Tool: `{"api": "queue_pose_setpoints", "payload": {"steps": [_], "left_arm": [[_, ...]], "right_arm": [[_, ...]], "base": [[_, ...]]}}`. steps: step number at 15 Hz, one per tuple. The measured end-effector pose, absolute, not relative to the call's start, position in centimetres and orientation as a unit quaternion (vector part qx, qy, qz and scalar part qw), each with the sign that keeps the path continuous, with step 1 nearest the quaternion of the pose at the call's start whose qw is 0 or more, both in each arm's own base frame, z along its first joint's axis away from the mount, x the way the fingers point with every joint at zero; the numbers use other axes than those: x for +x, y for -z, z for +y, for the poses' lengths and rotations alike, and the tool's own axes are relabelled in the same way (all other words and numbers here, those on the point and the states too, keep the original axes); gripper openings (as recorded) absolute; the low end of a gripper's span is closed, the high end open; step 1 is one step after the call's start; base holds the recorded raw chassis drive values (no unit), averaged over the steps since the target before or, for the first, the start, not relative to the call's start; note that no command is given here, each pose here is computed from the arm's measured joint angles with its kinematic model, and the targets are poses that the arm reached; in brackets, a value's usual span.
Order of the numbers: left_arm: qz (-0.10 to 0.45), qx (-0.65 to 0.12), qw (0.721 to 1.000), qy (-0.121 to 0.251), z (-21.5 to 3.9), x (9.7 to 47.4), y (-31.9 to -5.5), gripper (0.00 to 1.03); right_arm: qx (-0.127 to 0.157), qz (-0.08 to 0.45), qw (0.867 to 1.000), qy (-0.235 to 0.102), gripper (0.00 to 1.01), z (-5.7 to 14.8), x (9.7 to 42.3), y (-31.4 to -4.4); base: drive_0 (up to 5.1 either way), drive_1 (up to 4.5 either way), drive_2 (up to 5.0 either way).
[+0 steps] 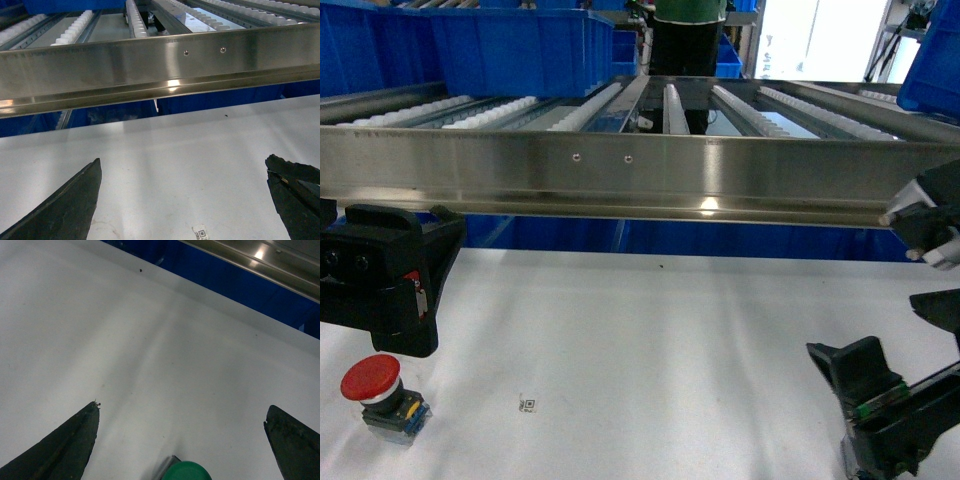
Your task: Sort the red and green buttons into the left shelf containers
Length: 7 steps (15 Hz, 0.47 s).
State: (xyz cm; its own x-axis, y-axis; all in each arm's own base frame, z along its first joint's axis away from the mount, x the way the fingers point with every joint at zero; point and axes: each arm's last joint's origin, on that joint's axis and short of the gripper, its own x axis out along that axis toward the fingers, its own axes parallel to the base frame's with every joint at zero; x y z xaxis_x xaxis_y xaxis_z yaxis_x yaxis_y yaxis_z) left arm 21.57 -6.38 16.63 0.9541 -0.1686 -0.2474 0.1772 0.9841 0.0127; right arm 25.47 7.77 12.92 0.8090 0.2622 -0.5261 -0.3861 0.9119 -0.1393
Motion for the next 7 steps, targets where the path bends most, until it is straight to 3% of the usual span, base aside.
{"api": "queue_pose_setpoints", "payload": {"steps": [3,7], "left_arm": [[0.124,0.017,0.988,0.087,-6.4,21.6,-16.6,0.98],[0.124,0.017,0.988,0.087,-6.4,21.6,-16.6,0.98]], "right_arm": [[-0.127,0.274,0.941,-0.153,0.98,10.0,26.8,-11.9],[-0.127,0.284,0.944,-0.112,0.98,9.2,28.2,-11.5]], "base": [[0.0,0.0,0.0],[0.0,0.0,0.0]]}}
